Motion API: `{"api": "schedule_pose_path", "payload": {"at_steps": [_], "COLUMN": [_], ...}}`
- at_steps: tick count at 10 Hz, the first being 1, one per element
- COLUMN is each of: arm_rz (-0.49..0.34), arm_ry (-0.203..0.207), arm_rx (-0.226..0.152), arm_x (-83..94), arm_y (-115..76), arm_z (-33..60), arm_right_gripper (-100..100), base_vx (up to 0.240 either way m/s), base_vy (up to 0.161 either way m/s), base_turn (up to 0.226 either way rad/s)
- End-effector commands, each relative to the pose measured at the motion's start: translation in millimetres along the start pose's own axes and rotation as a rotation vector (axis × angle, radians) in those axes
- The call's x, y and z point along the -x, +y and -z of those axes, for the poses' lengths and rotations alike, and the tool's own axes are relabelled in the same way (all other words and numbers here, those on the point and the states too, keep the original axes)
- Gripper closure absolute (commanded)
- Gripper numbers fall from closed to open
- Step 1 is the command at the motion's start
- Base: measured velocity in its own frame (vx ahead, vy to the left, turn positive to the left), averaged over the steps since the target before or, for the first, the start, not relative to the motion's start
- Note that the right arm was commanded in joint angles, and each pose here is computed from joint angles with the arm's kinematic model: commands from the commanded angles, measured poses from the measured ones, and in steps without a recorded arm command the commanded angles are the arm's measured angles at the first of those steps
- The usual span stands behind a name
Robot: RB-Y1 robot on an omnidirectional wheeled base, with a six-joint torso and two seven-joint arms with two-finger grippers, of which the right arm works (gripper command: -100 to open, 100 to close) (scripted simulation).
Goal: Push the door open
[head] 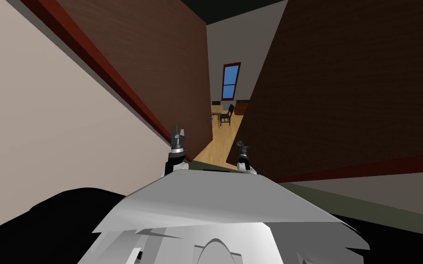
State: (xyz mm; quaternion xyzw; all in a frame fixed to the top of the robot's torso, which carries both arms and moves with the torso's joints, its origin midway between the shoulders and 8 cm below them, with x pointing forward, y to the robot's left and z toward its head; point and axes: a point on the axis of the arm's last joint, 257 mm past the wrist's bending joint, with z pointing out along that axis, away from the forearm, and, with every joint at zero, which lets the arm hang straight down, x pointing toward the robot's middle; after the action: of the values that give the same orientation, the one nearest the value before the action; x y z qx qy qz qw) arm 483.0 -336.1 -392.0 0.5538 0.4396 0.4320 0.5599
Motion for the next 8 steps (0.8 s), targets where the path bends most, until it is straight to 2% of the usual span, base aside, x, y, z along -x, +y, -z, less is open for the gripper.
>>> {"api": "schedule_pose_path", "payload": {"at_steps": [1, 2, 3, 4, 8], "arm_rz": [0.007, 0.007, 0.011, 0.011, 0.014], "arm_ry": [-0.020, -0.020, -0.053, -0.053, -0.131], "arm_rx": [0.019, 0.019, 0.022, 0.022, 0.024], "arm_x": [11.3, 11.3, 21.3, 21.3, 42.4], "arm_y": [8.4, 8.4, 9.5, 9.5, 10.3], "arm_z": [-2.2, -2.2, -2.8, -2.8, -1.9], "arm_right_gripper": [100, 100, 100, 100, 100], "base_vx": [0.127, 0.046, 0.140, 0.149, 0.203], "base_vy": [-0.004, -0.015, -0.022, 0.010, 0.014], "base_turn": [-0.010, 0.001, -0.089, -0.048, -0.079]}}
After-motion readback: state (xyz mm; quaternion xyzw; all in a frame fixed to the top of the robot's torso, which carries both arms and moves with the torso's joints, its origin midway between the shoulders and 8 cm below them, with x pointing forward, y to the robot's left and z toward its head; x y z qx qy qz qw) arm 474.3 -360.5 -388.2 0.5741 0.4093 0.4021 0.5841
